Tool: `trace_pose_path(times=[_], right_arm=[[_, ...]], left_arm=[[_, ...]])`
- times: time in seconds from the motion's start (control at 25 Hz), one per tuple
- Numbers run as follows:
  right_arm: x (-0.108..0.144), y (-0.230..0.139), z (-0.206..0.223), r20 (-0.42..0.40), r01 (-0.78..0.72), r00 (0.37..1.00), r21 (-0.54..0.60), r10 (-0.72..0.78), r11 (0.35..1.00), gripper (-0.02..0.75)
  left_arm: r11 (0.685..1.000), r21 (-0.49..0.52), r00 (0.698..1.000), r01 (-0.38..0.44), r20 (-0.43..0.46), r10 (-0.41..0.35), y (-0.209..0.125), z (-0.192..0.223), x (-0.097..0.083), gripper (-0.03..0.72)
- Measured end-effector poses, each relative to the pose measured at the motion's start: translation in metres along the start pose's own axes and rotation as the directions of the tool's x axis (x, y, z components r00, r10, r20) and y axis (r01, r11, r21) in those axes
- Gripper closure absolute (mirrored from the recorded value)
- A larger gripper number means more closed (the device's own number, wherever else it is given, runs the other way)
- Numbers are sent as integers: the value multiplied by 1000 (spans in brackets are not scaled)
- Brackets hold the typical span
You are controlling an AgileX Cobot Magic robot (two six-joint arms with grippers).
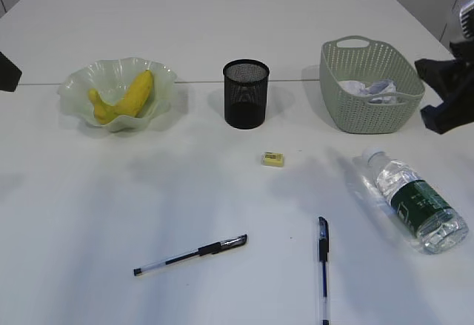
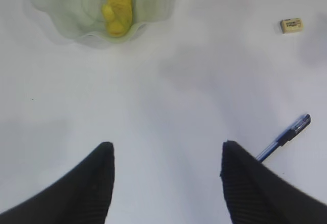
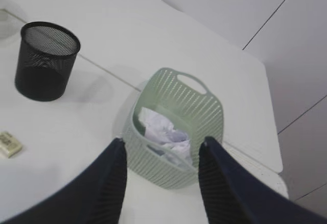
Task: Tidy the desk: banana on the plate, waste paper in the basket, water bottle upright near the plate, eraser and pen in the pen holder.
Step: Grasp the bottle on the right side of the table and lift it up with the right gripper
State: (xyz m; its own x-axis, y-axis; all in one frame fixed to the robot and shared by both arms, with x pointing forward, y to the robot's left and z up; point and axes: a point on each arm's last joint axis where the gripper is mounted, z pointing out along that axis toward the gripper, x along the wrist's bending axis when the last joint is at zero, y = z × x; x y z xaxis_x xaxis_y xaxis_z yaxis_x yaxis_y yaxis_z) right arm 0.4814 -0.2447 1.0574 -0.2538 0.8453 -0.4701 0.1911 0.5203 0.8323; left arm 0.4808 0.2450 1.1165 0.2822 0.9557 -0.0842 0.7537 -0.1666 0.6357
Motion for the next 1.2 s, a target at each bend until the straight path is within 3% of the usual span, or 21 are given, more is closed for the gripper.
trace_pose_path(times=[0.36, 0.6, 0.76, 1.04, 1.2], right_arm=[[26, -11, -7, -264, -93, 956, 130, 125, 987, 388], [39, -15, -12, -409, -25, 908, 168, 93, 985, 388], [39, -16, -12, -410, 7, 910, 156, 58, 988, 388], [36, -40, -13, -265, 3, 963, 172, 43, 985, 388], [30, -44, -17, -196, 109, 977, 132, -82, 985, 388]], left_arm=[[1000, 1, 1000, -8, -9, 8, 0, 0, 1, 221], [1000, 3, 1000, -15, -17, 15, 0, 0, 2, 221], [1000, -2, 1000, -19, -22, 19, 0, 0, 2, 222], [1000, -12, 999, -22, -26, 22, 1, 0, 2, 222], [1000, -16, 999, -25, -31, 25, 2, 0, 3, 222]])
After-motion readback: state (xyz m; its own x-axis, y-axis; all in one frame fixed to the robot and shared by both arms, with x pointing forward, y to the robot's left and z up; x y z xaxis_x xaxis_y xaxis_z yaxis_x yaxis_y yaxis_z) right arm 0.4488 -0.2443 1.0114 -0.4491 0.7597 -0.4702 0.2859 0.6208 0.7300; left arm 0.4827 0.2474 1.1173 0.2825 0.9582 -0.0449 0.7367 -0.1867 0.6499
